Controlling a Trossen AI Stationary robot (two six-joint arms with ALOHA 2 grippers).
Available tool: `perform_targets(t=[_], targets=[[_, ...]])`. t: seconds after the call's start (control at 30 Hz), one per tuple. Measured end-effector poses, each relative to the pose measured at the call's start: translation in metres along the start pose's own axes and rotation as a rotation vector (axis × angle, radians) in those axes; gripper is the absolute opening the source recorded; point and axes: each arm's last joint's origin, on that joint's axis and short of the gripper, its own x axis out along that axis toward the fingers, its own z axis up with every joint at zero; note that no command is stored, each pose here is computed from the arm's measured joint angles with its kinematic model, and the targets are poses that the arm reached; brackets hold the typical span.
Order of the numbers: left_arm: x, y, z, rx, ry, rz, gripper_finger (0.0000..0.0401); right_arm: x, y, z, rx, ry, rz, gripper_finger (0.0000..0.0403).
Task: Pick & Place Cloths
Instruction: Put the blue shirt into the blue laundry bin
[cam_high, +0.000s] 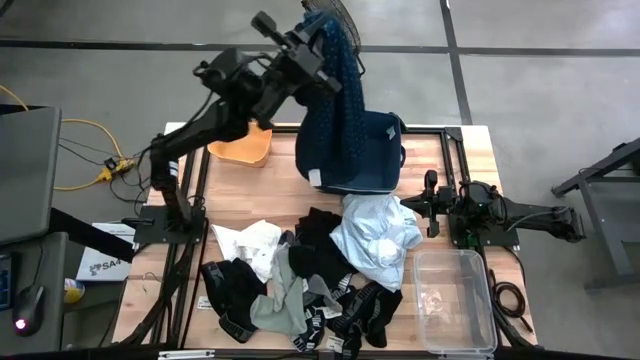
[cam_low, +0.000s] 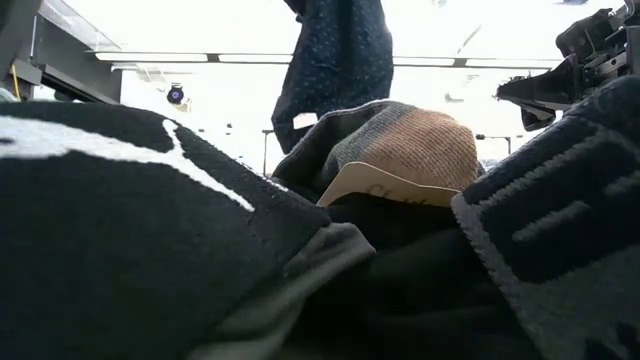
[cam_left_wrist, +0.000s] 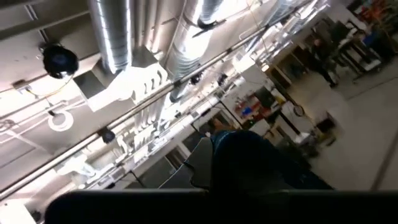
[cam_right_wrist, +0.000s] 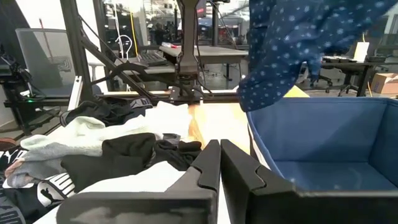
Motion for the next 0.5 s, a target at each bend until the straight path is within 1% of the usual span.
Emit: perform_targets(t=[0.1,0.27,0.33,0.5], targets=[[0.013,-0.011,-0.010,0.002,-0.006,0.028,0.0000,0.000,0.000,0.000,0.000,0.000,0.000,0.0004],[0.027,-0.025,-0.025,-0.004,-0.037,0.012,0.0000,0.000,0.000,0.000,0.000,0.000,0.001,0.0004],[0.032,-0.025,-0.029,-0.001,-0.049,0.035,0.0000,0.000,0.000,0.000,0.000,0.000,0.000,0.0004],[0.031,-0.022,-0.024,-0.025,-0.102,0.075,0.0000,0.000,0.000,0.000,0.000,0.000,0.001,0.0004]])
